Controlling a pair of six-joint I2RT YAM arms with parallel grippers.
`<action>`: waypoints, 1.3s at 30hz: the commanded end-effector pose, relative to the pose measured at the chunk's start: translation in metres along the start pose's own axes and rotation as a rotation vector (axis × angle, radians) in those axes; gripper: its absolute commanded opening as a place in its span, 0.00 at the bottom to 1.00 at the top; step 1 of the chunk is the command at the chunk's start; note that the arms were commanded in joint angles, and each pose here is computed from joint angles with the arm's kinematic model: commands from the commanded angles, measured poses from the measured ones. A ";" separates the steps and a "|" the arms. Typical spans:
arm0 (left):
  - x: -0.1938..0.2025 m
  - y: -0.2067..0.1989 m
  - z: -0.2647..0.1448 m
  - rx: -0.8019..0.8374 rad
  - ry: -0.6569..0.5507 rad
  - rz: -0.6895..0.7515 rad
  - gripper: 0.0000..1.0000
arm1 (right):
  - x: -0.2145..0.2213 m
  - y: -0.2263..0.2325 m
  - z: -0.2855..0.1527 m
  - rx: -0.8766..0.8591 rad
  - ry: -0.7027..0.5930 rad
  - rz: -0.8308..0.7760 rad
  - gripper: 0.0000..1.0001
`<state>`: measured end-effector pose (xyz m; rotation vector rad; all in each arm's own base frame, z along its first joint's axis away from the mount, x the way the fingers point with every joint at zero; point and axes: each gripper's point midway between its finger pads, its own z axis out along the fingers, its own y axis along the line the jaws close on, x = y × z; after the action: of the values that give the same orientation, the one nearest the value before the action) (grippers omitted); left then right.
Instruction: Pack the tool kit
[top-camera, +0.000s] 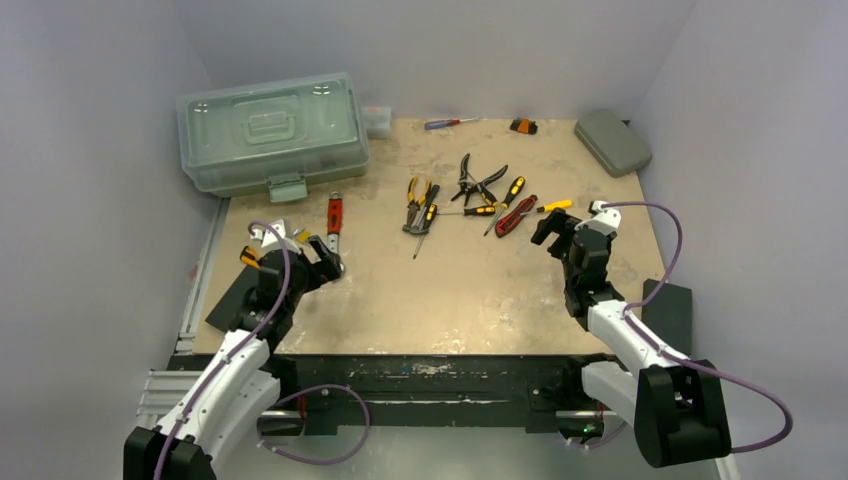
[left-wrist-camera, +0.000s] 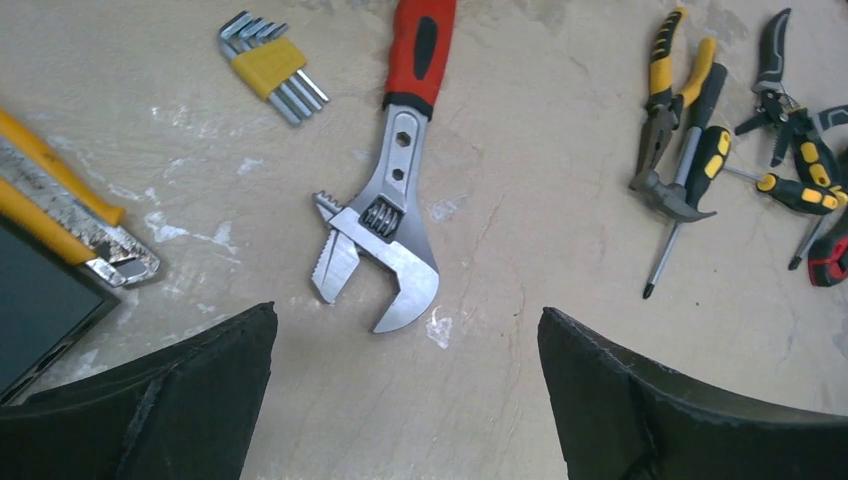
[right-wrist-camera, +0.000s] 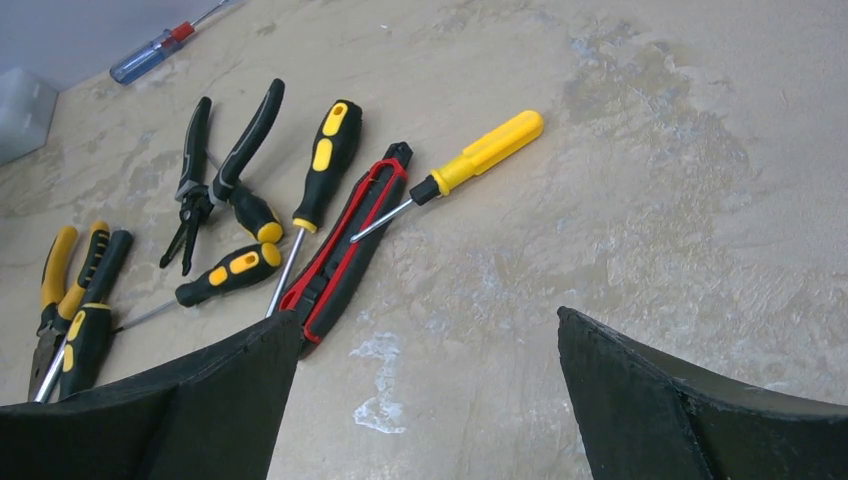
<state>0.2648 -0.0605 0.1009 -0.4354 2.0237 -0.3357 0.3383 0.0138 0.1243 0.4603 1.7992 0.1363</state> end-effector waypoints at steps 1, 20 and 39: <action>-0.024 0.006 -0.003 -0.094 -0.064 -0.064 1.00 | -0.013 0.005 0.002 -0.008 -0.032 0.004 0.99; -0.089 -0.011 -0.028 -0.192 -0.121 -0.183 1.00 | -0.013 0.006 0.003 -0.012 -0.034 0.006 0.99; -0.262 -0.004 -0.046 -0.410 -0.276 -0.142 1.00 | -0.011 0.014 0.002 -0.052 -0.028 0.027 0.99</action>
<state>0.3292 0.0412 0.3240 -0.8344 1.7367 -0.0372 0.3385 0.0188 0.1225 0.4470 1.8107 0.1631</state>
